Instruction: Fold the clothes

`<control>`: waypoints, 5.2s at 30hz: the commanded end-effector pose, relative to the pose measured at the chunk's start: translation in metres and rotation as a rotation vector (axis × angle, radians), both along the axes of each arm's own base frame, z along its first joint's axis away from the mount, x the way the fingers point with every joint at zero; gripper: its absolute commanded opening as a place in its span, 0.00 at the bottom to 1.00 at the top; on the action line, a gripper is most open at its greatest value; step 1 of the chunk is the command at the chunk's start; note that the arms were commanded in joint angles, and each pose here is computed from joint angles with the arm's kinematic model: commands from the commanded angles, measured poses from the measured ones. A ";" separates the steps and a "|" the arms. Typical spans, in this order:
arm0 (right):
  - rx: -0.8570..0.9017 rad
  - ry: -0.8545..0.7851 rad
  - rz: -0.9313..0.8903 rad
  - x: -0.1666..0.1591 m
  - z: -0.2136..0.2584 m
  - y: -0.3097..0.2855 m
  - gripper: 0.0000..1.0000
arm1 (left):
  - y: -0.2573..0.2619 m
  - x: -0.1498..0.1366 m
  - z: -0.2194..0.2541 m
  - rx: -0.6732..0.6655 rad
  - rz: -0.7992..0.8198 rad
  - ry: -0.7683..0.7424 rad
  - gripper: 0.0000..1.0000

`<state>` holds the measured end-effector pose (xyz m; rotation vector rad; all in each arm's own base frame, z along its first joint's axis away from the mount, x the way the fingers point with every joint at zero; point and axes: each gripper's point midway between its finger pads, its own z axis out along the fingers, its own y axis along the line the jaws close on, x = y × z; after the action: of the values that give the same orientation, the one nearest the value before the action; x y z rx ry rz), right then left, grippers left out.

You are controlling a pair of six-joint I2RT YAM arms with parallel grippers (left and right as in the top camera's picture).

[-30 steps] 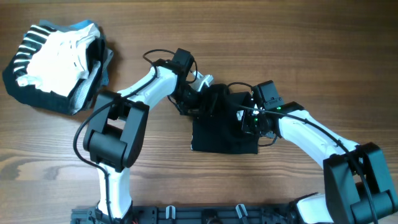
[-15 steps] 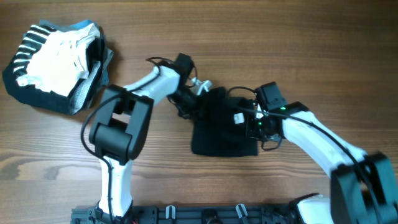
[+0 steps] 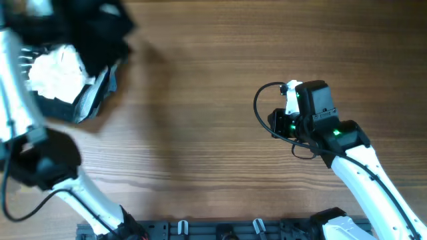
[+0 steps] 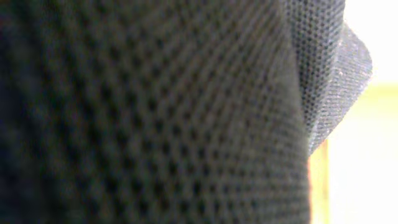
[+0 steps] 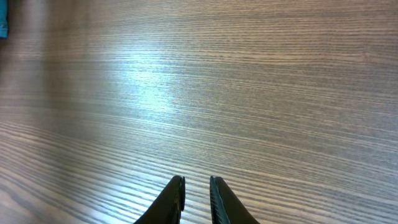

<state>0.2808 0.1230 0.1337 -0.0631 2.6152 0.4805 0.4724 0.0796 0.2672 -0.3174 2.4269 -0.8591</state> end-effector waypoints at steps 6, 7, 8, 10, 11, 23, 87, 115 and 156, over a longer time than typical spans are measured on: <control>0.031 -0.018 -0.024 0.005 0.008 0.002 0.17 | 0.124 -0.019 -0.047 0.002 0.254 0.087 1.00; 0.031 -0.017 -0.023 0.005 0.008 0.002 0.17 | 0.131 -0.022 -0.057 0.004 0.271 0.118 1.00; 0.032 -0.015 -0.023 0.005 0.008 0.003 0.17 | 0.137 -0.026 -0.066 0.006 0.286 0.149 1.00; 0.032 -0.008 -0.022 0.003 0.007 0.002 0.16 | 0.147 -0.036 -0.073 0.003 0.315 0.189 1.00; 0.031 -0.006 -0.022 0.003 0.007 0.002 0.16 | 0.149 -0.039 -0.073 -0.002 0.323 0.195 1.00; 0.018 -0.010 -0.030 0.004 0.006 0.000 0.18 | 0.180 -0.101 0.046 0.118 0.481 -0.020 1.00; 0.120 -0.765 -0.032 -0.085 0.257 -0.042 1.00 | -0.088 -0.259 0.211 0.567 0.018 -0.502 1.00; 0.082 -0.908 -0.384 -0.059 0.194 -0.096 1.00 | -0.098 -0.292 0.226 0.592 0.036 -0.585 1.00; 0.730 -0.790 -0.785 -0.034 0.044 -0.113 1.00 | -0.098 -0.292 0.226 0.593 0.036 -0.585 1.00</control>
<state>0.2472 0.0133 0.1747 0.6585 1.4803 0.7221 0.1788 -0.0186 0.4938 0.0846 1.9826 -0.1569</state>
